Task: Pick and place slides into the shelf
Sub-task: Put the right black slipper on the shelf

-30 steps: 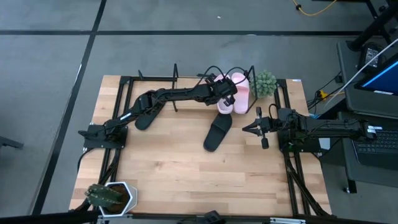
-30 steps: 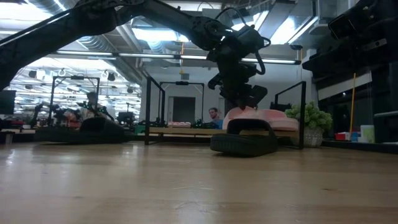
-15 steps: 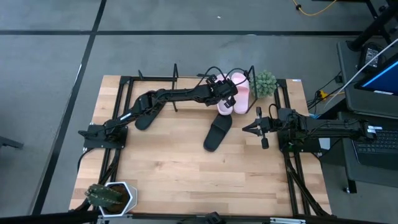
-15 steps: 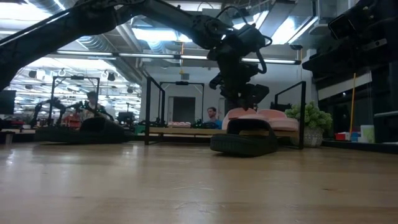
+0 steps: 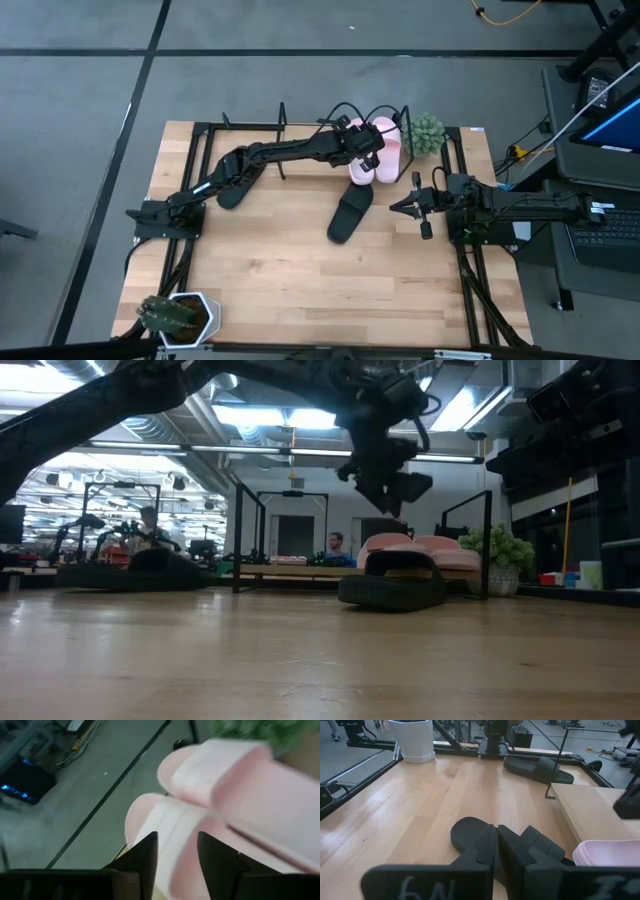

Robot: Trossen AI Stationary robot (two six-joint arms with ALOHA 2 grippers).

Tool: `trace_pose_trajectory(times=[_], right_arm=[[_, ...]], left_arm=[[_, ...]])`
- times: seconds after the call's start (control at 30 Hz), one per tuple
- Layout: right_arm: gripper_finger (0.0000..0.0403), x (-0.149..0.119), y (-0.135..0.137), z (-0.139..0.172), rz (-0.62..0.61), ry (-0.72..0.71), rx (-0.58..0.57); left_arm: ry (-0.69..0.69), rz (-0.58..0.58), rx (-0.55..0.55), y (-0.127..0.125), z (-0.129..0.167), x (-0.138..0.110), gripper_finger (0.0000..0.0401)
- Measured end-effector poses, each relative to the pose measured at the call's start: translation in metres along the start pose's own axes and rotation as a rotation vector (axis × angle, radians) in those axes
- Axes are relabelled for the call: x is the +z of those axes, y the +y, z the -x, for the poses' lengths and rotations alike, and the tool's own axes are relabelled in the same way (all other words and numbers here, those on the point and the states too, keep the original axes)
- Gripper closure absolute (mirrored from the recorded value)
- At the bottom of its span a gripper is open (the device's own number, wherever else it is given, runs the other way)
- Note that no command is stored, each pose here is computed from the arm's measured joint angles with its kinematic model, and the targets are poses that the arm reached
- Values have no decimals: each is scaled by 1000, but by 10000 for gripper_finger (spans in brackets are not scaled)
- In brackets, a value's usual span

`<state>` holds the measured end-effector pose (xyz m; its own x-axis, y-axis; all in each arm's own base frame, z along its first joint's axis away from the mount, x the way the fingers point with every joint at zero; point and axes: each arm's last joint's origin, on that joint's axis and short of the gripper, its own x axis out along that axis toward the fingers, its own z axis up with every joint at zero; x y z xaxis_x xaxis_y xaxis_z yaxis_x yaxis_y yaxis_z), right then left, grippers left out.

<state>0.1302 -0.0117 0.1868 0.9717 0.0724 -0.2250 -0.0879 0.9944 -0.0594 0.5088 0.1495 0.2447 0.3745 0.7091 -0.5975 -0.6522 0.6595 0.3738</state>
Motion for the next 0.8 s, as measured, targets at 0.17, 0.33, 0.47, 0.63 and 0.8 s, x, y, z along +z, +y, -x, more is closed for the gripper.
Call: trace_pose_trajectory(times=[0.17, 0.33, 0.47, 0.63, 0.8], right_arm=[[380, 0, 0, 0, 0, 0, -1], [380, 0, 0, 0, 0, 2, 0], [380, 0, 0, 0, 0, 2, 1], [380, -2, 0, 0, -4, 20, 3], [380, -6, 1, 0, -14, 57, 7]], left_arm=[[-3, -49, -19, -8, 14, 3, 272], [-14, -87, -34, -12, 28, 5, 272], [-29, -104, -38, -9, 40, 10, 272], [-26, -118, -44, 0, 63, 15, 272], [-51, -91, -70, -4, 85, 18, 272]])
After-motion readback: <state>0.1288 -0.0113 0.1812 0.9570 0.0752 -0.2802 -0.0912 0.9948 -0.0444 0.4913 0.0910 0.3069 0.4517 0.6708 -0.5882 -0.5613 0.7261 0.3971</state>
